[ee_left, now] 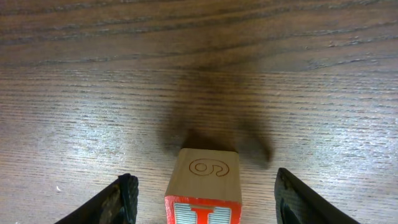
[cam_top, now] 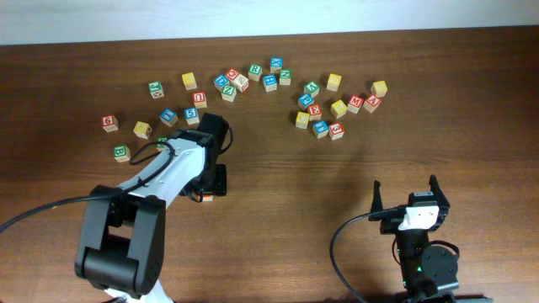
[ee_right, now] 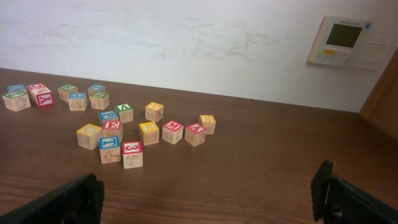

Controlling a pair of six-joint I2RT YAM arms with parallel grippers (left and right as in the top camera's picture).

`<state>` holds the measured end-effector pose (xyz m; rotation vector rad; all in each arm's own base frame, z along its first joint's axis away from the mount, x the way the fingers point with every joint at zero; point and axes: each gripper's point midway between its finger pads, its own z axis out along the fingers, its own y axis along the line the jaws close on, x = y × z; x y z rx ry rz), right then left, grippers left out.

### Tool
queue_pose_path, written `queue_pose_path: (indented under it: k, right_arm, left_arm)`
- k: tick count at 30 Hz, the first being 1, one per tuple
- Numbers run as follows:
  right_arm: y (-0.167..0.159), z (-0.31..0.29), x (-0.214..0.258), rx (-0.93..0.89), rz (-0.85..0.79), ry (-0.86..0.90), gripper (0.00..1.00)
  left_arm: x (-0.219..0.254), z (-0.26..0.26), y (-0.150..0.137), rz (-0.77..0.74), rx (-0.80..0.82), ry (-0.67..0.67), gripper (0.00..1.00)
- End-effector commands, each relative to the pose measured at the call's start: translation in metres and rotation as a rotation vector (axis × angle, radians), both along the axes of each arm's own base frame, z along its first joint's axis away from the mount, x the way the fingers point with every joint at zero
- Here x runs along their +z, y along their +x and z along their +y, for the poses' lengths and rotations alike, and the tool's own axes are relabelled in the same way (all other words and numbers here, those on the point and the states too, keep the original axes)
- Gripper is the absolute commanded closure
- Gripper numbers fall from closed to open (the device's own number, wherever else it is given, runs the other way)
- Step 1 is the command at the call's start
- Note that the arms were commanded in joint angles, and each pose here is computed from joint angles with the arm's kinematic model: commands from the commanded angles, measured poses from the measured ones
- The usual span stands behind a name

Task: Spell out ICRA
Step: 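Lower the red I block onto the table and open the left gripper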

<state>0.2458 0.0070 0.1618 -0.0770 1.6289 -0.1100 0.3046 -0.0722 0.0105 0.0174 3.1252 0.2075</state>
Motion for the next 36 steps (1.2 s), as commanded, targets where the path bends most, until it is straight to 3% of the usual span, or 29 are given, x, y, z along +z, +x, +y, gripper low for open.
queue_pose_path:
  k: [1, 12, 16, 17, 18, 19, 25, 26, 27, 28, 33, 36]
  right_arm:
    - [0.000, -0.001, -0.003, -0.001, 0.006, 0.005, 0.02]
    - [0.000, -0.001, -0.003, -0.001, 0.006, 0.005, 0.02]
    - [0.000, -0.001, -0.003, -0.001, 0.006, 0.005, 0.02]
    - [0.000, -0.001, -0.003, -0.001, 0.006, 0.005, 0.02]
    - [0.000, -0.001, -0.003, -0.001, 0.006, 0.005, 0.02]
    - [0.000, -0.001, -0.003, -0.001, 0.006, 0.005, 0.02]
    - [0.000, -0.001, -0.003, -0.001, 0.006, 0.005, 0.02]
    - [0.000, -0.001, -0.003, -0.001, 0.006, 0.005, 0.02]
    - [0.000, -0.001, -0.003, -0.001, 0.006, 0.005, 0.02]
    - [0.000, -0.001, -0.003, -0.001, 0.006, 0.005, 0.02]
    - [0.000, -0.001, -0.003, -0.001, 0.006, 0.005, 0.02]
    - [0.000, -0.001, -0.003, -0.001, 0.006, 0.005, 0.02]
  left_arm:
    - [0.004, -0.004, 0.000, -0.005, -0.004, -0.023, 0.31]
    - [0.072, -0.011, 0.055, -0.164, 0.008, -0.039, 0.26]
    - [0.081, -0.007, 0.073, -0.227, 0.033, -0.056, 0.30]
    - [0.081, -0.005, 0.076, -0.237, 0.038, -0.057, 0.36]
    - [0.081, -0.001, 0.080, -0.250, 0.047, -0.049, 0.59]
    - [0.082, 0.005, 0.083, -0.264, 0.058, -0.032, 1.00]
    - [0.085, 0.045, 0.092, -0.298, 0.146, 0.044, 0.96]
    - [0.084, 0.049, 0.091, -0.295, 0.155, 0.046, 0.73]
    - [0.084, 0.052, 0.091, -0.294, 0.162, 0.048, 0.57]
    - [0.084, 0.054, 0.091, -0.293, 0.167, 0.049, 0.53]
    - [0.077, 0.059, 0.088, -0.284, 0.177, 0.053, 0.55]
    - [0.074, 0.058, 0.092, -0.305, 0.178, 0.049, 0.37]
